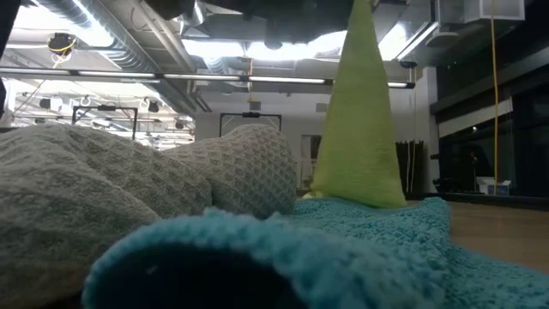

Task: Fold microfiber towels
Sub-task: Fold the green microfiber towel

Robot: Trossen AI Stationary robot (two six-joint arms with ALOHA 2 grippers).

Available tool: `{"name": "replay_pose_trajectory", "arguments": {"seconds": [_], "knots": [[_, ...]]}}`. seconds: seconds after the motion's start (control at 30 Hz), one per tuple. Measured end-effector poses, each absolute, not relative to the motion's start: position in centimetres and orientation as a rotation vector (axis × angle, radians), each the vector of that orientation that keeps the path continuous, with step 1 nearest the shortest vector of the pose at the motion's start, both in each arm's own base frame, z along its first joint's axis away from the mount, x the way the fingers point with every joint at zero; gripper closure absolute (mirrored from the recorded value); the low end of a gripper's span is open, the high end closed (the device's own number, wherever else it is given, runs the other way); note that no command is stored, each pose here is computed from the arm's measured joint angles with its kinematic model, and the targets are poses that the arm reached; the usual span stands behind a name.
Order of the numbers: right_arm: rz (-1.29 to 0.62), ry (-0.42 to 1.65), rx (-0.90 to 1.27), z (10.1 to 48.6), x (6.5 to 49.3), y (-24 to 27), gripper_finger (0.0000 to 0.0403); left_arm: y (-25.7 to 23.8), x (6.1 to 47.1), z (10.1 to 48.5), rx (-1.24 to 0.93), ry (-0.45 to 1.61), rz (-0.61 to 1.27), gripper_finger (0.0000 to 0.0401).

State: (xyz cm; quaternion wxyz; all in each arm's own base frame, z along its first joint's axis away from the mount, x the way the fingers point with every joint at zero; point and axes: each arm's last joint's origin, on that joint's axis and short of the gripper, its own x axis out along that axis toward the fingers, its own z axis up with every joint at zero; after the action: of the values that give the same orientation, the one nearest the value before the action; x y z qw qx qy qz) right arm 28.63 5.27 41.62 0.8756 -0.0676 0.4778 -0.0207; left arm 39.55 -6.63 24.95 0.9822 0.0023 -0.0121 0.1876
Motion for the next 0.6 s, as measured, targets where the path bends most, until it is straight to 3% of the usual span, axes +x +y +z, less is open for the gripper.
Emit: {"name": "replay_pose_trajectory", "arguments": {"seconds": [0.6], "knots": [[-0.059, 1.008, -0.142, 41.6, 28.6, 5.0, 0.0403, -7.6, 39.3, 25.9, 0.052, -0.1, 0.385, 0.0255]]}}
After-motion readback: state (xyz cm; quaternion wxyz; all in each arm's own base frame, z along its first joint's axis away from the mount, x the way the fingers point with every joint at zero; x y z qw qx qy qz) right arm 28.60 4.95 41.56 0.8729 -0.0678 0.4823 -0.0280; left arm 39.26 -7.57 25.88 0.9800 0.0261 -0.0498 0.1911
